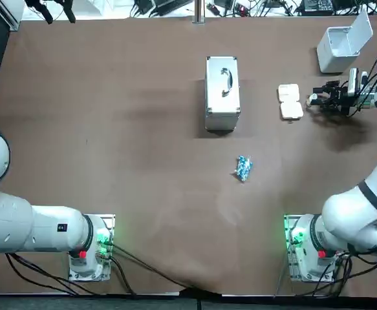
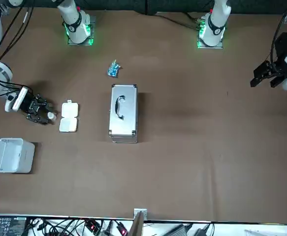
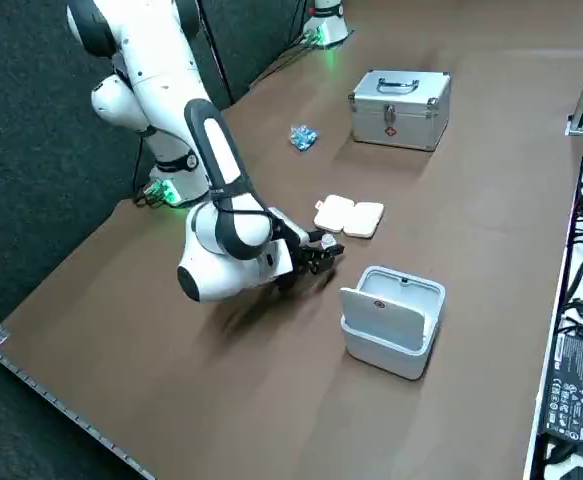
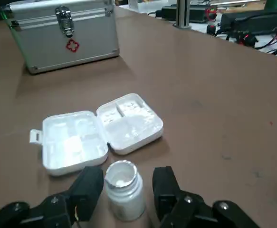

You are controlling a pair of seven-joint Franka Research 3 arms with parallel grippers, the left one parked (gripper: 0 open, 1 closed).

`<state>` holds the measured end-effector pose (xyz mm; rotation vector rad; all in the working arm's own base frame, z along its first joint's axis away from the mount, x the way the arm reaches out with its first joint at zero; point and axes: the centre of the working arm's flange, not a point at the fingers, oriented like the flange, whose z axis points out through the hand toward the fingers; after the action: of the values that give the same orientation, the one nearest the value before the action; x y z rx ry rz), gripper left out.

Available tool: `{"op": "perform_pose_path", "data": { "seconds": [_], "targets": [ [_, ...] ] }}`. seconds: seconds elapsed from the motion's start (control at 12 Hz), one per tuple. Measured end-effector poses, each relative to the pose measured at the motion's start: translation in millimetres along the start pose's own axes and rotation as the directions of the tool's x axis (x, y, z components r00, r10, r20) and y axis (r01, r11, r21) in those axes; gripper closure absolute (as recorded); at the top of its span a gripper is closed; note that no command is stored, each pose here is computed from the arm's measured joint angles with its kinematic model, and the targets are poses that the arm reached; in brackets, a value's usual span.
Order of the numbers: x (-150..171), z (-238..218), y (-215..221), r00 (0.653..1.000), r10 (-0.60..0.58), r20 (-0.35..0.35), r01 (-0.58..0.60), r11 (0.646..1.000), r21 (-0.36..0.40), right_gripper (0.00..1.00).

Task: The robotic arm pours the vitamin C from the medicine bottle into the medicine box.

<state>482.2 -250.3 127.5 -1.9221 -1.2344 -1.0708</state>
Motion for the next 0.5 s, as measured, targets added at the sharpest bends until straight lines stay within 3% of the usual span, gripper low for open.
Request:
{"op": "perform_pose_path", "data": {
  "seconds": [0.5],
  "targets": [
    [6, -19, -13, 0.998, 0.035, 0.049, -0.036, 0.999, 0.039, 0.33]
  ]
}}
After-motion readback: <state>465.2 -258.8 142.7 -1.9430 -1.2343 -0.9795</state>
